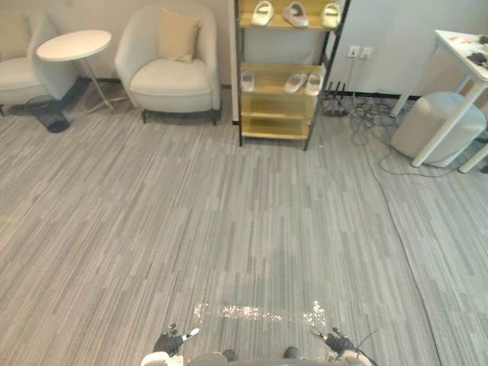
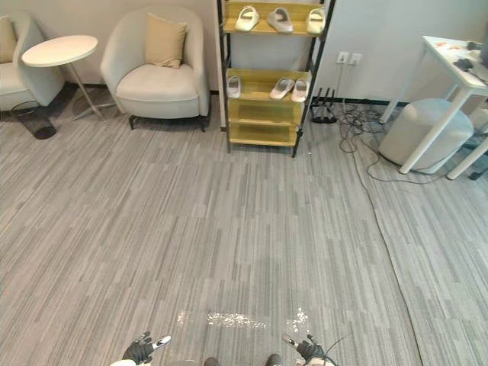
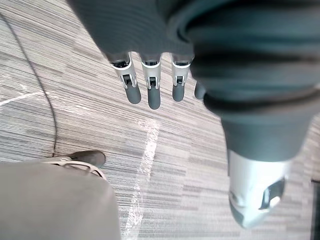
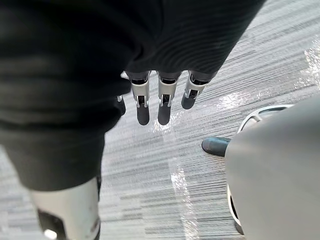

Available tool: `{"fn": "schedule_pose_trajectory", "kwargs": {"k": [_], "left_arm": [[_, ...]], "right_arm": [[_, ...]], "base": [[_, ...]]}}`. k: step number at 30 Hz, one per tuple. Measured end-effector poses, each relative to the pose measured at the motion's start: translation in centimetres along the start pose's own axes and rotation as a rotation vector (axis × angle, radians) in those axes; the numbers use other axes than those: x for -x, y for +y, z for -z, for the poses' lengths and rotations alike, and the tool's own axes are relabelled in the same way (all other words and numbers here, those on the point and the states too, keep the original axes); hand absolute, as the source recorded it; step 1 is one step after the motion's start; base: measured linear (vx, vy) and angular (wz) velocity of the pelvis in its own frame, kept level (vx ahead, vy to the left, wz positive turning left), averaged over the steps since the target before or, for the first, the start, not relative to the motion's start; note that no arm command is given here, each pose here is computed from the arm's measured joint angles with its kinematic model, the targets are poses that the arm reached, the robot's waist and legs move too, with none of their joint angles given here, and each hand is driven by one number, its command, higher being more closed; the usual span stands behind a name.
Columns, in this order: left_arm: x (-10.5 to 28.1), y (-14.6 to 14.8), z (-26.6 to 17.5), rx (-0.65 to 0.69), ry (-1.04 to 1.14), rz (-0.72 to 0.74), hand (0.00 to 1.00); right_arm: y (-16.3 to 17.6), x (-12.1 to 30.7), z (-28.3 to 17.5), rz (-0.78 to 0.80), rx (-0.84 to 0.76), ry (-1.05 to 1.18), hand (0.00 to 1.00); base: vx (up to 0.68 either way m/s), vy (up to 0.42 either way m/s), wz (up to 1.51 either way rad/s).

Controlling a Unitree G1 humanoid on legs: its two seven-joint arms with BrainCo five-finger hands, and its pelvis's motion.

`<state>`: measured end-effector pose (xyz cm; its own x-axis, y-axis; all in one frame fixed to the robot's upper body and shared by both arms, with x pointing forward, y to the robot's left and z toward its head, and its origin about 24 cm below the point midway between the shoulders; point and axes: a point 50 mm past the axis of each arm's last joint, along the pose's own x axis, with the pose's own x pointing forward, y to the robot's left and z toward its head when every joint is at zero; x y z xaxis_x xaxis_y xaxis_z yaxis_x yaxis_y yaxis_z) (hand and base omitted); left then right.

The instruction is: Organize the slippers on the shoe rack

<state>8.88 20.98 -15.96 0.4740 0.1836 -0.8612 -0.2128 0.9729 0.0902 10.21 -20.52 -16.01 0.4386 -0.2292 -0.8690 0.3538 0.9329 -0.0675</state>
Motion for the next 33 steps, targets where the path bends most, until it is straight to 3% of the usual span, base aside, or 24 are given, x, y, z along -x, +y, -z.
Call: {"fn": "schedule_pose_trajectory", "kwargs": {"k": [33], "left_arm": [[-0.1, 0.6, -0.6, -0.041, -0.016, -0.021, 0.0]], "right_arm": [[0.8, 0.0, -0.3, -0.017, 0.029, -0.011, 0.0]], "base": [[0.02, -0.033, -0.06]]}}
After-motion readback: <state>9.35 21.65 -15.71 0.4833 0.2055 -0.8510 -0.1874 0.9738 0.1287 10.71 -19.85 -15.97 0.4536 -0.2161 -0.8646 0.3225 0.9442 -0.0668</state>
